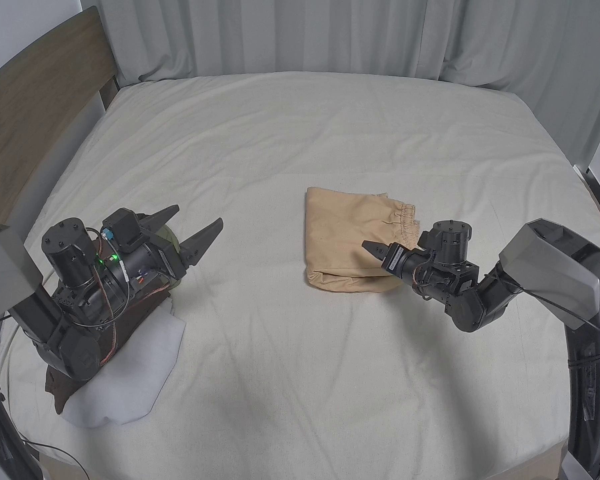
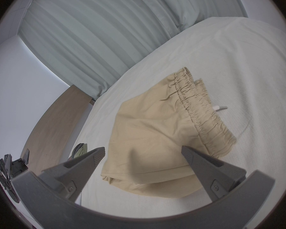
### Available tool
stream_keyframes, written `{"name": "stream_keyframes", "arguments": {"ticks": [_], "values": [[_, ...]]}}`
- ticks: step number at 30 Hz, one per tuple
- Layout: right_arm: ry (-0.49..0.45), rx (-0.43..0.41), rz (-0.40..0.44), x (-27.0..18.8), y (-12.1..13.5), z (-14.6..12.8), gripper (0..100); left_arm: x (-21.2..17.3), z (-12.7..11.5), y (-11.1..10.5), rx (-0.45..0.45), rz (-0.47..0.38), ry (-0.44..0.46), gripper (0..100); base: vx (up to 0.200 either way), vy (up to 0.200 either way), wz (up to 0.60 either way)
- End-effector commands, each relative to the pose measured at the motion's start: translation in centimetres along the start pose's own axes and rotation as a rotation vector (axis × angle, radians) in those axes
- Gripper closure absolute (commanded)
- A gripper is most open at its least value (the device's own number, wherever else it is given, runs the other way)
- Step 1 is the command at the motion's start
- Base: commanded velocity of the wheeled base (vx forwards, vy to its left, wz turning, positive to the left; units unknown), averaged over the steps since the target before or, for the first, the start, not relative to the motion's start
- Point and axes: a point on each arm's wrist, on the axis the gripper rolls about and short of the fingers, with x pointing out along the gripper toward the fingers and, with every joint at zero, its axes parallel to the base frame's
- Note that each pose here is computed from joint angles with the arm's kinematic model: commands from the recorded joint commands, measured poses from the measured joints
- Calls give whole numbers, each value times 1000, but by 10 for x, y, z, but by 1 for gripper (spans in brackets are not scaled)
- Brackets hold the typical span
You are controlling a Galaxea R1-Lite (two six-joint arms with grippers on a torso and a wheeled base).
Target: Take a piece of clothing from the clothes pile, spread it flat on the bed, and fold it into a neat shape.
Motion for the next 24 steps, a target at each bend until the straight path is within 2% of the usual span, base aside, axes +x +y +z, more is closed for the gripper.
{"name": "stream_keyframes", "arguments": {"ticks": [1, 7, 10, 11, 13, 14, 16, 20, 21, 22, 24], "values": [[15, 3, -10, 3, -5, -6, 0, 0, 0, -1, 0, -2, 1, 0, 0, 0, 0], [-13, -2, 16, -3, 4, 0, 0, -1, -1, -1, 11, -1, 3, 0, 0, 0, 0], [-74, -17, 79, -26, 36, 28, 0, -3, 8, -9, 33, -19, -19, 0, 0, 0, 0], [-74, -17, 79, -26, 36, 28, 0, -4, 12, -14, 34, -33, -27, 0, 0, 0, 0], [-134, -43, 139, -60, 68, 53, 0, -6, 18, -24, 37, -62, -40, 0, 0, 0, 0], [-145, -61, 152, -71, 75, 58, 0, -9, 22, -30, 39, -81, -49, 0, 0, 0, 0], [-161, -138, 159, -102, 85, 64, 0, -24, 31, -49, 40, -139, -55, 0, 0, 0, 0], [-242, -364, 163, -161, 91, 70, 0, -69, 50, -91, 47, -266, -79, 0, 0, 0, 0], [-242, -364, 163, -161, 91, 70, 0, -69, 50, -91, 47, -266, -79, 0, 0, 0, 0], [-296, -452, 162, -191, 90, 70, 0, -93, 57, -105, 37, -313, -95, 0, 0, 0, 0], [-326, -525, 140, -215, 82, 70, 0, -111, 60, -111, 33, -329, -102, 0, 0, 0, 0]]}}
